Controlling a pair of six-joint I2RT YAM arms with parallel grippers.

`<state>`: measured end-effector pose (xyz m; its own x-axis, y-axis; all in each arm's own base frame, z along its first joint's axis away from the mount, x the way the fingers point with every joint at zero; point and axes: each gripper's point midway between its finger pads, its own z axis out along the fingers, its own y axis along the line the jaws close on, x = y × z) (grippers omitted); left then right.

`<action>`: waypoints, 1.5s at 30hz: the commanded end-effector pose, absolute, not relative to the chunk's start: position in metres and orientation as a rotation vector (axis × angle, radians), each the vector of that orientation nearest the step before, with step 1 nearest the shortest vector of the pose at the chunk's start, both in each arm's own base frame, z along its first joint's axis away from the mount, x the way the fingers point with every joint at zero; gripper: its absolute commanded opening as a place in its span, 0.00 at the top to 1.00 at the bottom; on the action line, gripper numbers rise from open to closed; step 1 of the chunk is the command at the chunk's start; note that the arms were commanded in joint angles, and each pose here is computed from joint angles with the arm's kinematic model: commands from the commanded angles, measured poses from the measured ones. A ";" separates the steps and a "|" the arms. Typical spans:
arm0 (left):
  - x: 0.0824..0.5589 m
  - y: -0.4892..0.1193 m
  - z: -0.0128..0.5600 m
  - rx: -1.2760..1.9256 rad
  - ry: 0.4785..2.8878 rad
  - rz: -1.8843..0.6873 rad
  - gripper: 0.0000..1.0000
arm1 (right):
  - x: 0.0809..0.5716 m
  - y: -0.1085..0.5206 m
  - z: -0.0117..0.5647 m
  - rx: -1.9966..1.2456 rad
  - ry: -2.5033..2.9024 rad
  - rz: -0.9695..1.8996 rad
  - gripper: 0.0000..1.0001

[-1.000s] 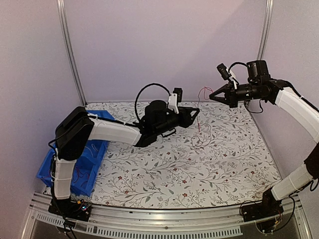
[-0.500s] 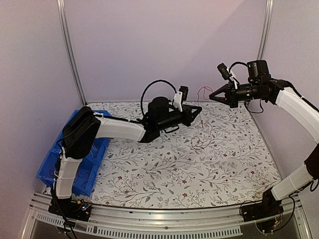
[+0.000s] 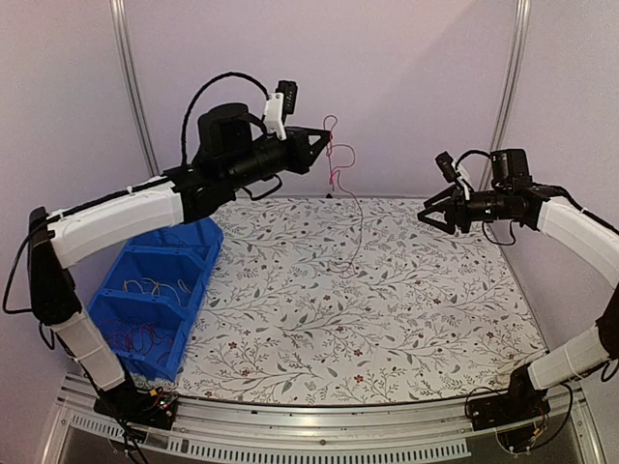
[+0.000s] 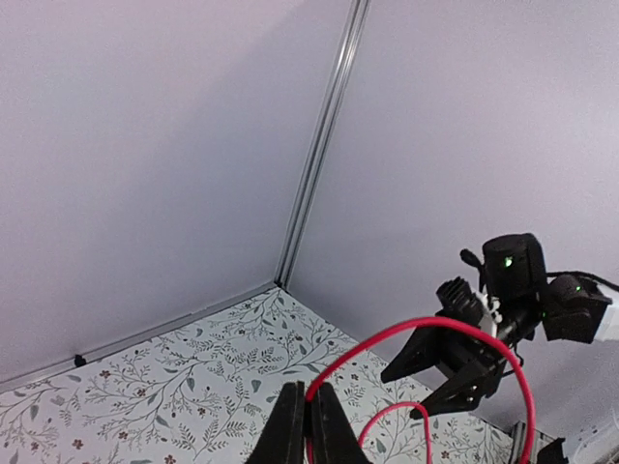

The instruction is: Untangle the cables

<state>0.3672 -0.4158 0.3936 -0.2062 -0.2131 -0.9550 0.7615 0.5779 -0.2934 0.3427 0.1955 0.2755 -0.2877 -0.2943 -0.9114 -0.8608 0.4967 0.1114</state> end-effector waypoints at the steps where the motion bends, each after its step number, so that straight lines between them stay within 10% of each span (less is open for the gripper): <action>1: 0.351 -0.368 0.388 0.516 1.770 -0.723 1.00 | 0.344 0.196 0.250 -1.001 1.797 0.755 0.41; 17: 0.264 -0.148 0.412 0.061 2.090 -0.192 1.00 | 0.342 0.195 0.186 -1.049 1.867 0.766 0.39; 45: 0.201 0.045 0.349 -0.467 2.151 0.377 1.00 | 0.343 0.198 0.161 -1.060 1.928 0.832 0.39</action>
